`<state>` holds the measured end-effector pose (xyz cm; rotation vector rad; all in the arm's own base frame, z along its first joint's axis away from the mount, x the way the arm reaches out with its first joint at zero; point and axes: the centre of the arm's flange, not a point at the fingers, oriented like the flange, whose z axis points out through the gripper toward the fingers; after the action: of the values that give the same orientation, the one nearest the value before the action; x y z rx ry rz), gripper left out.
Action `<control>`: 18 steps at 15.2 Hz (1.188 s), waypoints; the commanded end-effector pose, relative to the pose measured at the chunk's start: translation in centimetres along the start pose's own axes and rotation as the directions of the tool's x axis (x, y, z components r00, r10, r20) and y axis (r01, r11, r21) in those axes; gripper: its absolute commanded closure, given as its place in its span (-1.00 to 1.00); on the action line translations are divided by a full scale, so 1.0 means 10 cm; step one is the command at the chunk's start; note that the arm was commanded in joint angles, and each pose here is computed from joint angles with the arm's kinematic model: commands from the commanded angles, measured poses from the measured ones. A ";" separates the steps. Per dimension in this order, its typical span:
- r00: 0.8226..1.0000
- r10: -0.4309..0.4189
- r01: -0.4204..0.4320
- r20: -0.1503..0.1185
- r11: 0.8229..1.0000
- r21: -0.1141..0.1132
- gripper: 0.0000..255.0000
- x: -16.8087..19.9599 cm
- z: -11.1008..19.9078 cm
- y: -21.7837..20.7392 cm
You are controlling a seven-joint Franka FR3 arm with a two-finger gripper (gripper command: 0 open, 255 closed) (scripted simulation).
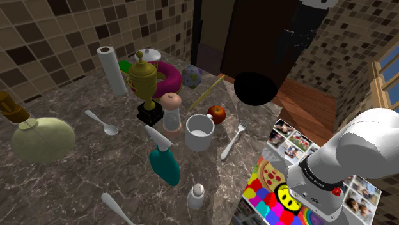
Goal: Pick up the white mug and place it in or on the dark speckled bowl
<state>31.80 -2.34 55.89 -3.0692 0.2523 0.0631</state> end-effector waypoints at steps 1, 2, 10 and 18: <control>1.000 0.000 0.000 0.000 1.000 0.000 -1.00 0.00 0.00 0.00; 1.000 0.002 -0.002 -0.001 1.000 -0.002 -1.00 0.00 0.06 -0.12; 1.000 0.020 -0.021 -0.007 1.000 -0.019 -1.00 0.02 0.55 -1.08; 0.999 0.039 -0.039 -0.014 0.999 -0.036 -1.00 0.07 1.06 -2.03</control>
<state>35.41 17.07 47.15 -3.1010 0.3087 0.0518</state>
